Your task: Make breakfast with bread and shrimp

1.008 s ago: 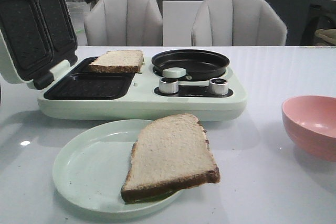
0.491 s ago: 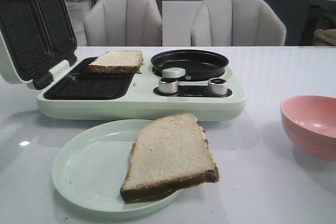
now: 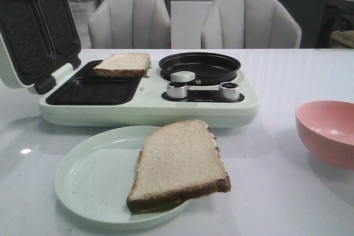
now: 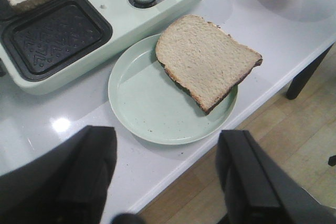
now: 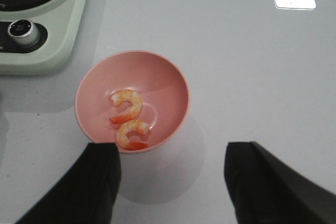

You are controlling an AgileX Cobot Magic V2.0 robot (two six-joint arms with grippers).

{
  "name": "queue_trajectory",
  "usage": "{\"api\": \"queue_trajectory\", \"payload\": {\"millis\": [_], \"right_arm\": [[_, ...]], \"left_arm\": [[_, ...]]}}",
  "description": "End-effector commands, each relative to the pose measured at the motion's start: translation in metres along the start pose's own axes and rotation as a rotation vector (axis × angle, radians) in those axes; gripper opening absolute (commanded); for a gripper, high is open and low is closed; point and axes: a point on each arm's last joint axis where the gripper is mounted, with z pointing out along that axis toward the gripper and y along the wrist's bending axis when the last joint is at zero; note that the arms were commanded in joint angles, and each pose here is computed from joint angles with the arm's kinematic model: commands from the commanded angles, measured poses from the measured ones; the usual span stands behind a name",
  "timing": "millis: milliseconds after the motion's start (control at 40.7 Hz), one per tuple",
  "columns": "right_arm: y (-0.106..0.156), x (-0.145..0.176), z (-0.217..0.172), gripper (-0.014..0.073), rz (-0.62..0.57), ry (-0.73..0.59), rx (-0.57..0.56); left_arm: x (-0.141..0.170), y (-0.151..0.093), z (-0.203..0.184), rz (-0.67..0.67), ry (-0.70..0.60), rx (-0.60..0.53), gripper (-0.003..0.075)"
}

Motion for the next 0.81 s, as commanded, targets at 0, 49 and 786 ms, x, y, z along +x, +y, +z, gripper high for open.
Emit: {"api": "queue_trajectory", "payload": {"millis": [0,49,786], "right_arm": [[0.0,-0.017,-0.006,0.0537,-0.002,-0.108,-0.002],[0.0,-0.017,-0.006,0.0537,-0.003,-0.114,-0.002],[0.092,0.001,0.074,0.0537,0.056,0.321,-0.527]], "left_arm": [[-0.003,0.0,-0.009,0.001,-0.115,0.018,0.0456],[-0.001,0.001,-0.011,0.005,-0.124,0.014,0.0456],[0.004,0.002,-0.011,0.013,-0.112,0.003,0.0456]]}}
